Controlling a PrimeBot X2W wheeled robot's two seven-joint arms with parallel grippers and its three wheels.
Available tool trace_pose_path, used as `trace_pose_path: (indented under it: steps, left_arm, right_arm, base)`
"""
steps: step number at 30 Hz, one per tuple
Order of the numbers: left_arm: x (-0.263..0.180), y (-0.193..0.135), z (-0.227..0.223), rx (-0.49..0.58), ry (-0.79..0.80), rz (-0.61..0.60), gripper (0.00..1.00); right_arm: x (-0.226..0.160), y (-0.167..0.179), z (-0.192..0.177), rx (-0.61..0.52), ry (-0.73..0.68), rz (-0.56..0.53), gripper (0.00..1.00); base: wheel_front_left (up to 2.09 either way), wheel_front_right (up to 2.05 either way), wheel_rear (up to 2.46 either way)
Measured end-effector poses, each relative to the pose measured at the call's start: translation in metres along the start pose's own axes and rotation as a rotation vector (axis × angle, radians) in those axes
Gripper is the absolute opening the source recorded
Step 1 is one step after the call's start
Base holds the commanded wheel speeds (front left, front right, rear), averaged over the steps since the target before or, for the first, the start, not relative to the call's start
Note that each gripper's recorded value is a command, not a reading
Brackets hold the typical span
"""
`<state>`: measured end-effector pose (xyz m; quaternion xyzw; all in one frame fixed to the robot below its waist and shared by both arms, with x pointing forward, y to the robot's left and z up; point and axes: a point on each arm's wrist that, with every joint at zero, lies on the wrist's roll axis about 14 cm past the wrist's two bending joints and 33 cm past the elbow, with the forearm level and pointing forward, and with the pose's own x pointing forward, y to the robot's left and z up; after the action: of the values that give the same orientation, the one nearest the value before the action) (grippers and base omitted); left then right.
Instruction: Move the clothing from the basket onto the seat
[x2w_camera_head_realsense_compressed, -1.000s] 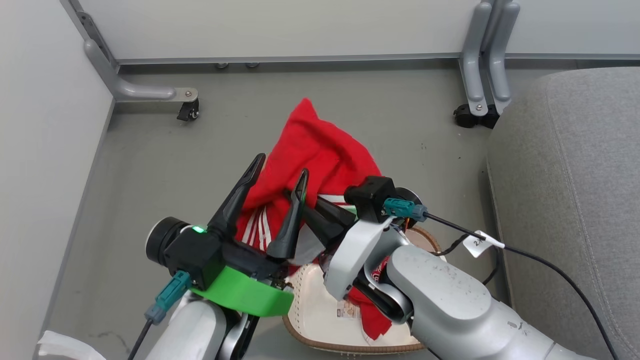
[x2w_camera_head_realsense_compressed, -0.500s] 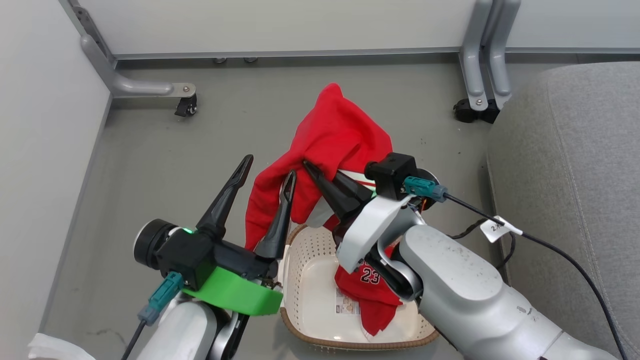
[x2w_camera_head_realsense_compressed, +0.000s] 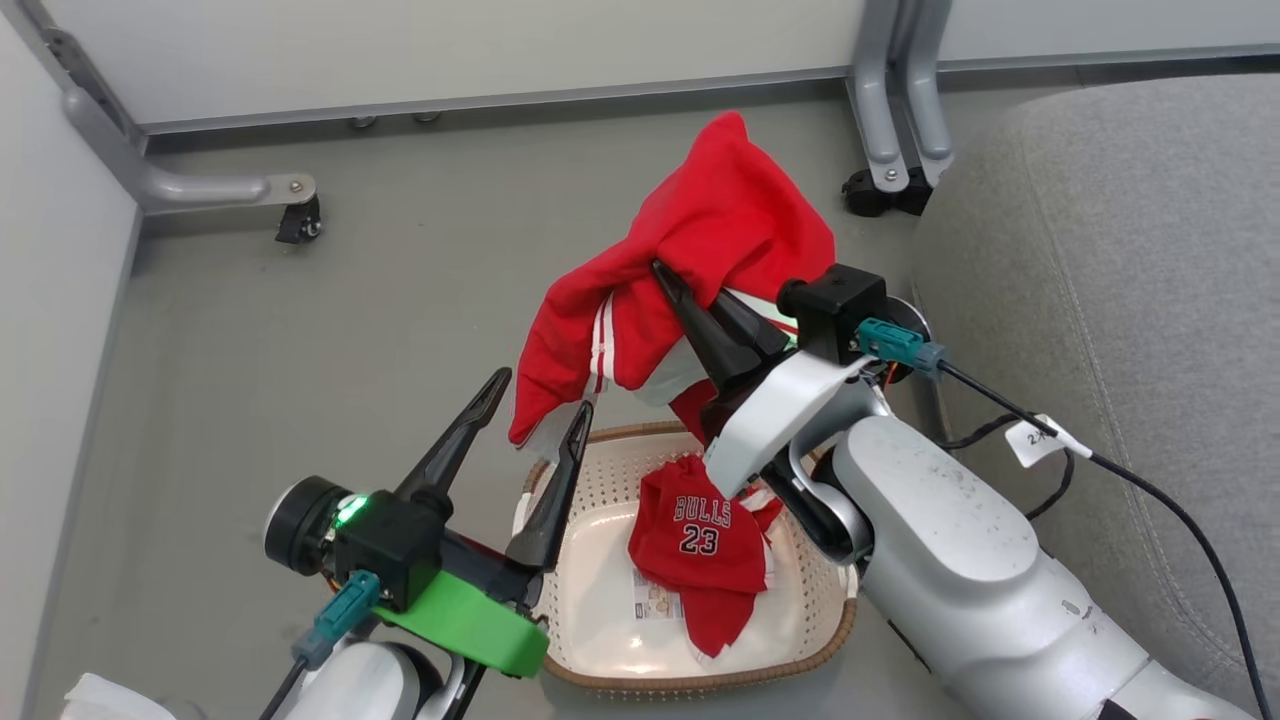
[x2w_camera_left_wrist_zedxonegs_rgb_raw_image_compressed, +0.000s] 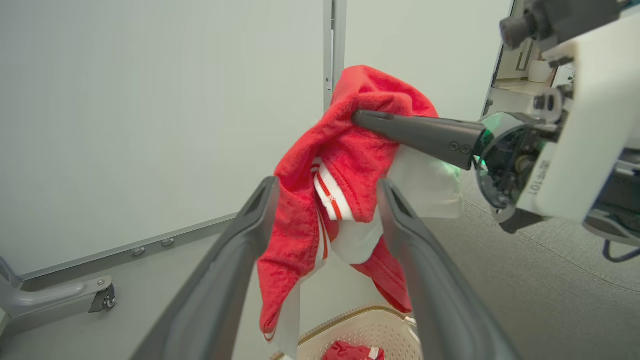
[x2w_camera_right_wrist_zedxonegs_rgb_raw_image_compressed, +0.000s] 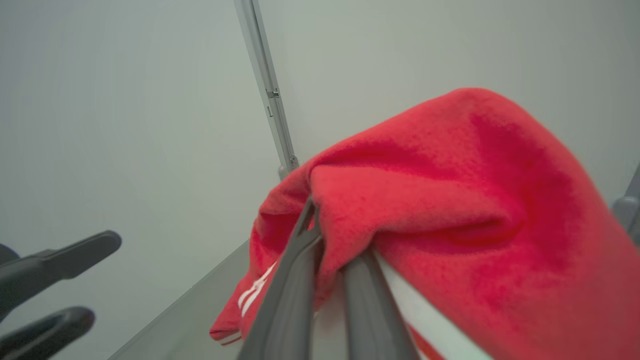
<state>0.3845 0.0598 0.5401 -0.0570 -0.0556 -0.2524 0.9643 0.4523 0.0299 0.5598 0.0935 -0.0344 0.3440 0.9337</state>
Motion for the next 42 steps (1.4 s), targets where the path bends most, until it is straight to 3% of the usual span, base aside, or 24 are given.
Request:
trace_pose_path:
  steps: [19, 32, 42]
  left_arm:
    - [0.024, -0.065, -0.047, -0.041, 0.153, -0.268, 1.00]
    - [0.043, -0.127, -0.065, -0.068, 0.197, -0.515, 1.00]
    - [0.055, -0.154, -0.076, -0.093, 0.218, -0.634, 1.00]
  right_arm:
    - [-0.071, -0.086, 0.001, -0.023, -0.003, -0.307, 0.00]
    - [-0.161, -0.150, 0.003, -0.046, -0.003, -0.608, 0.00]
    - [-0.226, -0.184, 0.004, -0.064, 0.001, -0.818, 0.00]
  base:
    - [0.00, 0.00, 0.00]
    - [0.00, 0.00, 0.00]
    - [0.00, 0.00, 0.00]
